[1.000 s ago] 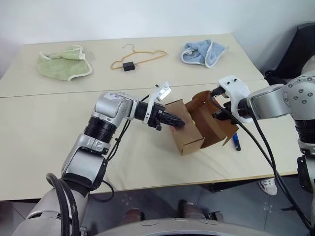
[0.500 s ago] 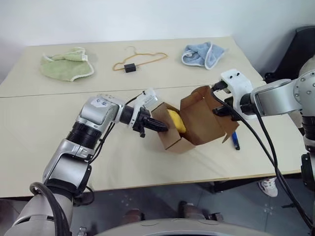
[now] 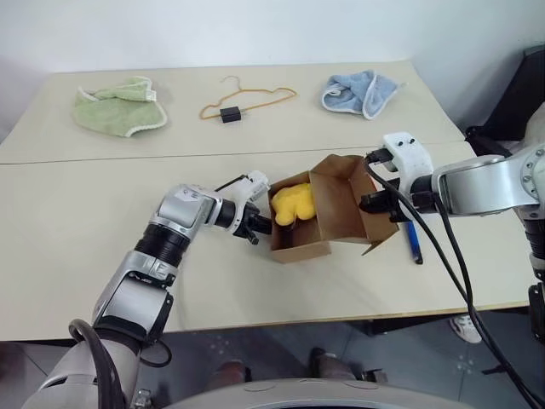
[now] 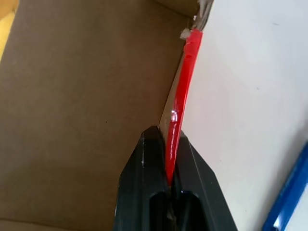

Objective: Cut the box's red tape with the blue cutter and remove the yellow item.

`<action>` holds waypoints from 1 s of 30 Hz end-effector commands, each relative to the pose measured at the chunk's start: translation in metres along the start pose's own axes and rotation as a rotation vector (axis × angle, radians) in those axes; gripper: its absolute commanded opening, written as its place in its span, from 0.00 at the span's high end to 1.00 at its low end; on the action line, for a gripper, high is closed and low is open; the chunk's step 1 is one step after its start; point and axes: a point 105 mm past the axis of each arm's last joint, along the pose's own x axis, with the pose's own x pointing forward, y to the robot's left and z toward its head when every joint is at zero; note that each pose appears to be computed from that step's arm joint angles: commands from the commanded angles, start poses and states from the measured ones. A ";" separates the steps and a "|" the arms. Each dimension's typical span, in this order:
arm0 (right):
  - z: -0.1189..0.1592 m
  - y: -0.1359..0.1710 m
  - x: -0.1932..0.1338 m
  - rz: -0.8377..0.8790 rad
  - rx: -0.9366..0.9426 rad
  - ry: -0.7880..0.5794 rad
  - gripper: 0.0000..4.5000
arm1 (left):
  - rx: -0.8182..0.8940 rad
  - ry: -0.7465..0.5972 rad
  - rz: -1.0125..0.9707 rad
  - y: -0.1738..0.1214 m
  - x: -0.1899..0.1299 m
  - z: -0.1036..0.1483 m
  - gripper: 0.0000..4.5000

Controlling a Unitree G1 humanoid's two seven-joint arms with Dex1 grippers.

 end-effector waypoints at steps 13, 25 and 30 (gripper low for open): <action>-0.008 -0.012 0.004 -0.015 -0.141 -0.103 0.46 | 0.067 -0.001 -0.003 -0.003 -0.019 0.018 1.00; 0.029 -0.045 -0.028 -0.186 -0.407 -0.313 0.01 | 0.042 -0.056 0.085 0.009 -0.055 0.029 1.00; 0.052 -0.044 -0.051 -0.209 -0.559 -0.479 0.01 | 0.061 -0.082 0.104 0.012 -0.067 0.040 1.00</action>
